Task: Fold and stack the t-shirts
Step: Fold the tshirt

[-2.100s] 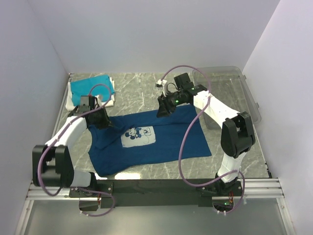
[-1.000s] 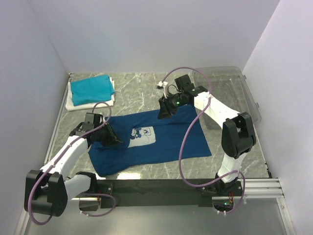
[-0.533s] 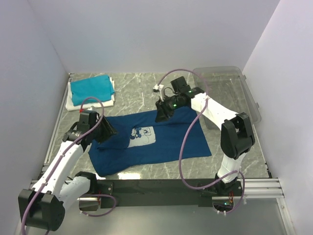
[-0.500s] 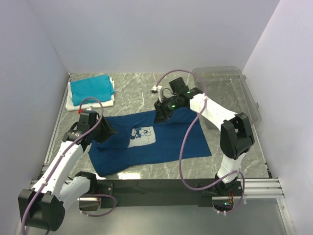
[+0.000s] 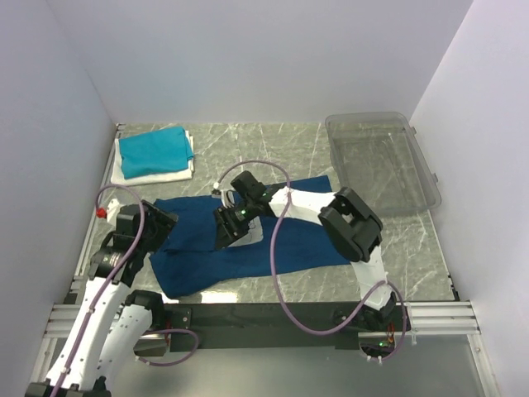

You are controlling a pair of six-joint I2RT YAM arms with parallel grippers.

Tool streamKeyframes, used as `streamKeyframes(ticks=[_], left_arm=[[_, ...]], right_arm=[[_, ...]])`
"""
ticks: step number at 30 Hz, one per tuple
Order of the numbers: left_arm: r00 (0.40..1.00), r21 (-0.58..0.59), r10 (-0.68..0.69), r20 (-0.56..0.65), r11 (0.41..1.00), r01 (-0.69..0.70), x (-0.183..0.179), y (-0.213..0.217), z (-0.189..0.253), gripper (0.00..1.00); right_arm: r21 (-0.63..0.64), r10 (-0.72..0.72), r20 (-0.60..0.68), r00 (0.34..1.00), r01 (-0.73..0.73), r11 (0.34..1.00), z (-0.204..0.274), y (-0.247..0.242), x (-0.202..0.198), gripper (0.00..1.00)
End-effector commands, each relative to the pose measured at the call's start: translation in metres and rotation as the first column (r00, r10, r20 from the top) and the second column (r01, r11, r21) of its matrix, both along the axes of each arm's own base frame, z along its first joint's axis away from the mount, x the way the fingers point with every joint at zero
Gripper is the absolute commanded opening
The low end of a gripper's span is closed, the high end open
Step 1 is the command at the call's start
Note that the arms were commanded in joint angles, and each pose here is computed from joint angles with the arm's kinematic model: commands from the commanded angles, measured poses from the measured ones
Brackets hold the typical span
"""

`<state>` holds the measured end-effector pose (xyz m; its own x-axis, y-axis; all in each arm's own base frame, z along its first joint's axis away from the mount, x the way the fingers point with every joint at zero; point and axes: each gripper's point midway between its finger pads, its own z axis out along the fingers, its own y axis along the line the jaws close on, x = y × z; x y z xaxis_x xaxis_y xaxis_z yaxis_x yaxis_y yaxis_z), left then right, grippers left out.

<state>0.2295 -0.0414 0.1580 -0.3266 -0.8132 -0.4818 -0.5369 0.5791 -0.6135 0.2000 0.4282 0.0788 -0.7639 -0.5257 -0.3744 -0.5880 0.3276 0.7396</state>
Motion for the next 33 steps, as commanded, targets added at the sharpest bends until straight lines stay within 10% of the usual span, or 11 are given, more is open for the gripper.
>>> streamKeyframes(ticks=[1,17,33], left_arm=[[0.997,-0.022,0.082,-0.004,0.996,-0.082,-0.008,0.009,-0.003,0.74],[0.992,-0.026,0.123,0.017,0.992,-0.122,-0.033,0.019,0.006,0.73],[0.993,-0.031,0.117,0.020,0.993,-0.117,-0.030,0.017,0.002,0.73]], right_arm=[[0.027,-0.173,-0.092,0.981,0.176,0.984,0.014,0.033,0.017,0.59],[-0.185,-0.431,-0.123,0.894,0.406,0.895,-0.052,0.047,0.030,0.55],[-0.186,-0.449,-0.070,0.891,0.430,0.883,-0.041,0.029,0.029,0.21]])
